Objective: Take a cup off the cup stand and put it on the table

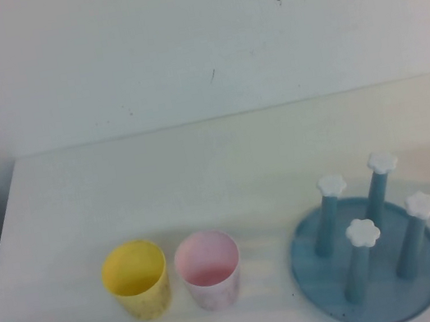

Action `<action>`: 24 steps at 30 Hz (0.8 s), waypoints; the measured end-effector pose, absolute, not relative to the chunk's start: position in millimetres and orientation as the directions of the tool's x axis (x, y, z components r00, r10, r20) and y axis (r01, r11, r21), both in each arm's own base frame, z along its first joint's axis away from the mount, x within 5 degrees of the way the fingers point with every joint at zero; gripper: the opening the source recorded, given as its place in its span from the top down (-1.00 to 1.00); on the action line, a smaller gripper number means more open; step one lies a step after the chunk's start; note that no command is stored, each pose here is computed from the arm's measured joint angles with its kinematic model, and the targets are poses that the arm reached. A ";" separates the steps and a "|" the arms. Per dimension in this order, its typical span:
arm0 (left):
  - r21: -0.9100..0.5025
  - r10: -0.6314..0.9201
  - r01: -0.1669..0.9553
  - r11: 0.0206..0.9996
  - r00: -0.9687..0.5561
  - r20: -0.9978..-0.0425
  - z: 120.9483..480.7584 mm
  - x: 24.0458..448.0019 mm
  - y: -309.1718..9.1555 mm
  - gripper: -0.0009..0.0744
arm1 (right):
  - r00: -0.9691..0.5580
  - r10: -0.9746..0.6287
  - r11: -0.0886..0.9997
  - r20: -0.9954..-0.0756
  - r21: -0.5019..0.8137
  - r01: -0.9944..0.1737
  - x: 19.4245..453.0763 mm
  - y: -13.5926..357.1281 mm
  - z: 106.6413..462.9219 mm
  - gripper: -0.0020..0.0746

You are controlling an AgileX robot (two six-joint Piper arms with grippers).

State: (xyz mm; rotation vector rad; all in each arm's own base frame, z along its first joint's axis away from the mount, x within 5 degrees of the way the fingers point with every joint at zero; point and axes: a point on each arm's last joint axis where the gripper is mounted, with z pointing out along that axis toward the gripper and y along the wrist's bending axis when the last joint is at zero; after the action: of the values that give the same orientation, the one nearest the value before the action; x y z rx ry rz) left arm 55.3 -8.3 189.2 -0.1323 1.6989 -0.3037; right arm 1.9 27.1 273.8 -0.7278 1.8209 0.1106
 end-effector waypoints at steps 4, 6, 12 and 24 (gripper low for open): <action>-0.251 -0.237 0.079 0.965 -0.159 -0.958 185.9 55.6 -7.7 0.98 | -0.193 -0.423 0.806 -0.885 -0.269 -0.528 1.9 27.1 273.8 0.95; -0.238 -0.224 0.070 0.969 -0.159 -0.961 185.6 55.6 -7.1 0.98 | -0.193 -0.423 0.806 -0.885 -0.269 -0.528 1.9 27.1 273.8 0.95; -0.201 -0.199 0.001 0.980 -0.161 -0.967 183.9 55.7 -2.8 0.98 | -0.193 -0.423 0.806 -0.885 -0.269 -0.528 1.9 27.1 273.8 0.95; -0.141 -0.142 -0.022 0.990 -0.276 -0.951 173.5 53.3 -1.5 0.98 | -0.192 -0.425 0.804 -0.885 -0.272 -0.528 1.9 27.1 273.8 0.95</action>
State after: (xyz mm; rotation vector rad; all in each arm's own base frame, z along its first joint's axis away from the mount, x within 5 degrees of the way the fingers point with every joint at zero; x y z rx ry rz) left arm 53.3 -1.5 173.5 -0.1188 1.8486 -0.1163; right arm 1.9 27.1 273.8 -0.7305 1.8195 0.1095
